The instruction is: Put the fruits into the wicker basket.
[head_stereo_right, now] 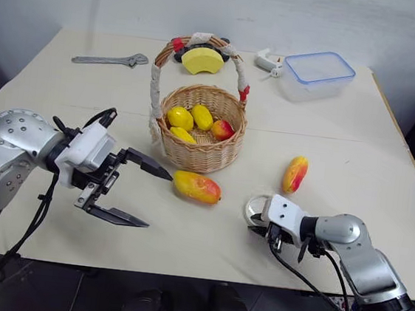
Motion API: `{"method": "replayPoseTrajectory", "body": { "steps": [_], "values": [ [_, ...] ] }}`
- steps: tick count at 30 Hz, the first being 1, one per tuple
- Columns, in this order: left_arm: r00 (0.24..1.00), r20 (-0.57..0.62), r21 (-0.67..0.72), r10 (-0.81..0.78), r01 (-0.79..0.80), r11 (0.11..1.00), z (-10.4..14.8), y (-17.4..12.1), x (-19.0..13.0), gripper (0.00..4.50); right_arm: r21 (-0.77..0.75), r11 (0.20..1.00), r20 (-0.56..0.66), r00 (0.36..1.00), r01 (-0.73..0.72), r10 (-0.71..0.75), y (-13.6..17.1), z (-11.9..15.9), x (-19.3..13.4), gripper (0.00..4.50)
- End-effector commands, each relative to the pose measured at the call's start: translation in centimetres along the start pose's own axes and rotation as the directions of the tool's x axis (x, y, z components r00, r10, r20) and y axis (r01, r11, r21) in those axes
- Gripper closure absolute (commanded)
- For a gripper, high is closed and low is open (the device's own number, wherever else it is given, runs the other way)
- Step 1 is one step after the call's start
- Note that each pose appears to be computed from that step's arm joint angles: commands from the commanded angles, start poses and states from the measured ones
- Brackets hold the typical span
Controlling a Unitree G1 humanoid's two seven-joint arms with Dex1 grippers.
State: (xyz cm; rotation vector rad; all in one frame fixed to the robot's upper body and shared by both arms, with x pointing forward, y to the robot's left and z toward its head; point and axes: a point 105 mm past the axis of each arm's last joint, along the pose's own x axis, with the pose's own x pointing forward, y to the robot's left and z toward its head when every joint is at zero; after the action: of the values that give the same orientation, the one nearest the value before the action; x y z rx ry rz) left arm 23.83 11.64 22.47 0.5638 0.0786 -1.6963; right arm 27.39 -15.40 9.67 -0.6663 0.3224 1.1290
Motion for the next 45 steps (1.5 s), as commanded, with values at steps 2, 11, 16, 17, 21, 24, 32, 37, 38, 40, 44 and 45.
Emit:
{"method": "replayPoseTrajectory", "body": {
  "steps": [2, 11, 16, 17, 21, 24, 32, 37, 38, 40, 44, 45],
  "values": [
    [1.0, 0.004, 0.039, 0.004, -0.004, 0.999, 0.7, 0.3, 0.0, 0.0, 0.031, 0.999, 0.021, 0.999, -0.031, 0.03, 0.9, 0.2, -0.6, 4.48],
    [0.999, 0.039, 0.043, 0.011, -0.012, 0.999, 0.5, 1.0, 0.6, 0.0, 0.208, 0.975, -0.03, 0.996, 0.083, -0.078, 1.2, -1.2, -7.8, 4.48],
    [0.998, 0.062, 0.057, 0.029, -0.032, 0.998, 0.5, 1.7, 1.0, 0.0, 0.296, 0.918, -0.168, 0.96, 0.264, -0.222, 0.0, -5.1, -13.5, 4.48],
    [0.997, 0.069, 0.059, 0.032, -0.036, 0.998, 0.6, 1.8, 1.1, 0.0, 0.311, 0.899, -0.187, 0.947, 0.308, -0.26, -0.5, -6.0, -14.2, 4.48],
    [0.996, 0.076, 0.062, 0.037, -0.041, 0.997, 0.5, 2.1, 1.2, 0.0, 0.337, 0.83, -0.241, 0.893, 0.445, -0.381, -2.0, -8.5, -15.3, 4.48],
    [0.995, 0.078, 0.063, 0.055, -0.06, 0.996, 0.3, 2.4, 1.2, 0.0, 0.383, 0.807, -0.247, 0.892, 0.45, -0.379, -2.1, -9.4, -15.0, 3.91],
    [0.987, -0.009, 0.084, 0.161, -0.16, 0.984, -2.4, 4.6, 0.8, 0.0, 0.374, 0.851, -0.107, 0.928, 0.37, -0.356, -2.0, -6.3, -15.1, 1.18],
    [0.968, -0.115, 0.159, 0.223, -0.204, 0.966, -4.7, 6.1, 1.7, 0.0, 0.341, 0.928, 0.225, 0.945, 0.152, -0.238, -0.8, 2.7, -15.0, 0.84],
    [0.97, -0.119, 0.165, 0.214, -0.193, 0.967, -4.9, 6.0, 2.1, 0.0, 0.327, 0.939, 0.287, 0.936, 0.106, -0.206, -0.4, 4.5, -14.9, 0.84],
    [0.971, -0.127, 0.18, 0.205, -0.18, 0.967, -5.3, 6.0, 2.7, 0.0, 0.302, 0.952, 0.363, 0.919, 0.037, -0.151, 0.6, 7.1, -14.7, 0.84],
    [0.968, -0.151, 0.214, 0.2, -0.166, 0.963, -6.0, 6.2, 3.7, 0.0, 0.276, 0.961, 0.44, 0.893, -0.037, -0.092, 1.8, 9.9, -14.4, 0.84],
    [0.965, -0.164, 0.233, 0.205, -0.164, 0.958, -6.2, 6.3, 3.9, 0.0, 0.27, 0.962, 0.448, 0.89, -0.038, -0.09, 1.9, 10.3, -14.3, 0.84]
  ]
}}
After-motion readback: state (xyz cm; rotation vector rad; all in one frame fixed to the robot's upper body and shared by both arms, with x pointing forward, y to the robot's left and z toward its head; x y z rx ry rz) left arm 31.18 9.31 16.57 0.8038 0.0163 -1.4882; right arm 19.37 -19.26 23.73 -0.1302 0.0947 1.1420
